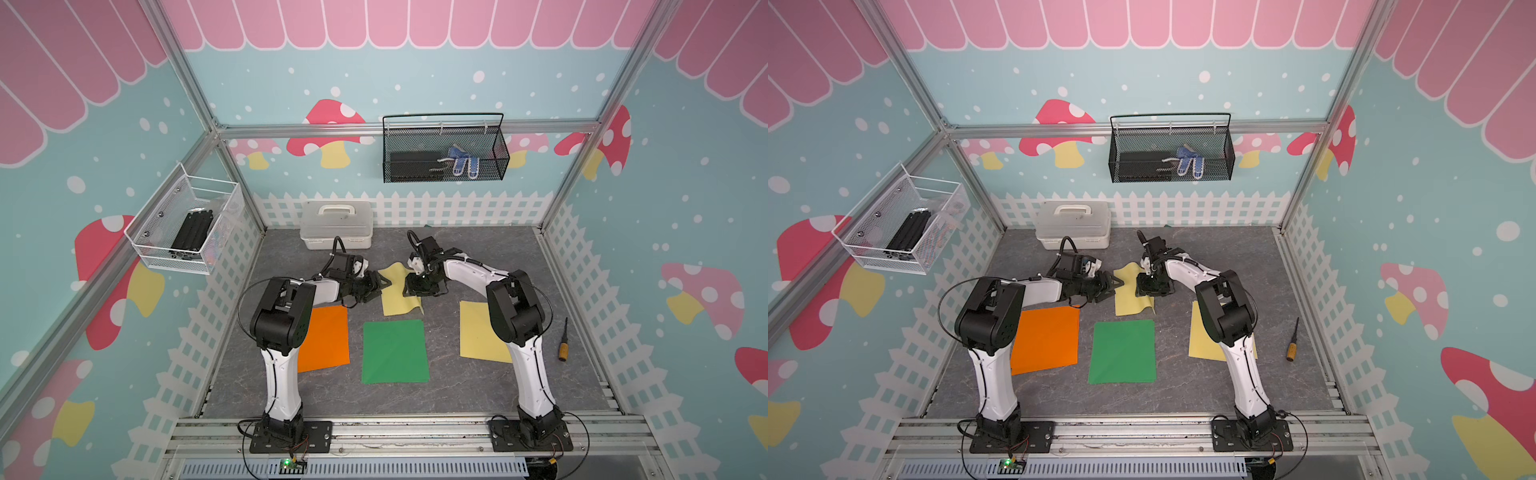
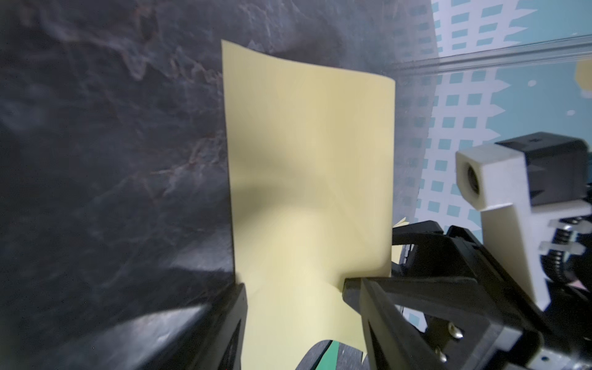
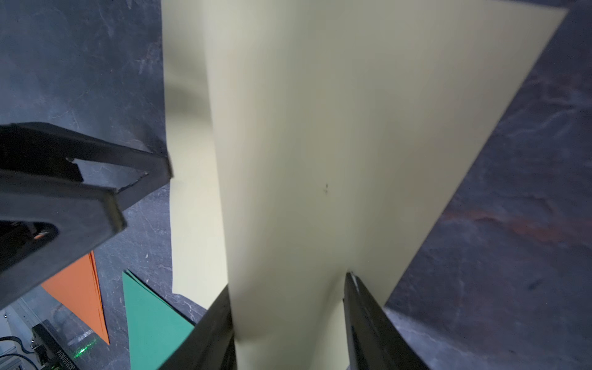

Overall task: Sort the scattered colored papers by color
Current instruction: Pick up the colored paper from the center of the board.

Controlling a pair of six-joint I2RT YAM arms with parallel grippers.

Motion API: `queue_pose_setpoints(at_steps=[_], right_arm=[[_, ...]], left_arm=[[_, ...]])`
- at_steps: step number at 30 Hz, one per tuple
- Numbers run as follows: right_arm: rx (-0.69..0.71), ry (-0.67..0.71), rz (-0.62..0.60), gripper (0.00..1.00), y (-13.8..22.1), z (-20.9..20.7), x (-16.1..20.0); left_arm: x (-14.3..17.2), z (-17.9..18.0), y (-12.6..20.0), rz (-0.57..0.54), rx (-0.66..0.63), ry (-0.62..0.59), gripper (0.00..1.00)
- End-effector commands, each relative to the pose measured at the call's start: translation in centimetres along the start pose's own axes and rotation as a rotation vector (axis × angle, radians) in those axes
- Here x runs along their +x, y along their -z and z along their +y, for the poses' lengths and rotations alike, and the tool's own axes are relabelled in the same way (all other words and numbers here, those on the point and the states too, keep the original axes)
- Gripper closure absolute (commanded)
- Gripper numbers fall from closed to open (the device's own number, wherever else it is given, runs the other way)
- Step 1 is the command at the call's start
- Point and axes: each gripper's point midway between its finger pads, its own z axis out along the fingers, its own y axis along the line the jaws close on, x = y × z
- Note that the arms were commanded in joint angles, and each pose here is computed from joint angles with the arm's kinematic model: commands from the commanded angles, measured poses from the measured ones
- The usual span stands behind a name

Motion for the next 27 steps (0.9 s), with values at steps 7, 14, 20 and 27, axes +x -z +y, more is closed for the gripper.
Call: queue_pose_setpoints(at_steps=[7, 14, 20, 27], right_arm=[[0.025, -0.023, 0.065, 0.48, -2.1, -1.3, 1.5], [0.026, -0.022, 0.063, 0.52, -2.1, -1.2, 1.5], [0.032, -0.022, 0.059, 0.56, -1.9, -1.3, 1.4], [0.022, -0.01, 0.032, 0.56, -0.5, -0.5, 0.9]], left_arm=[[-0.7, -1.5, -0.9, -0.038, 0.222, 0.021, 0.39], [-2.0, -1.5, 0.1, -0.085, 0.259, 0.028, 0.37], [-2.2, -1.0, 0.5, -0.09, 0.259, 0.035, 0.36], [-1.8, 1.0, 0.6, -0.08, 0.198, 0.072, 0.36]])
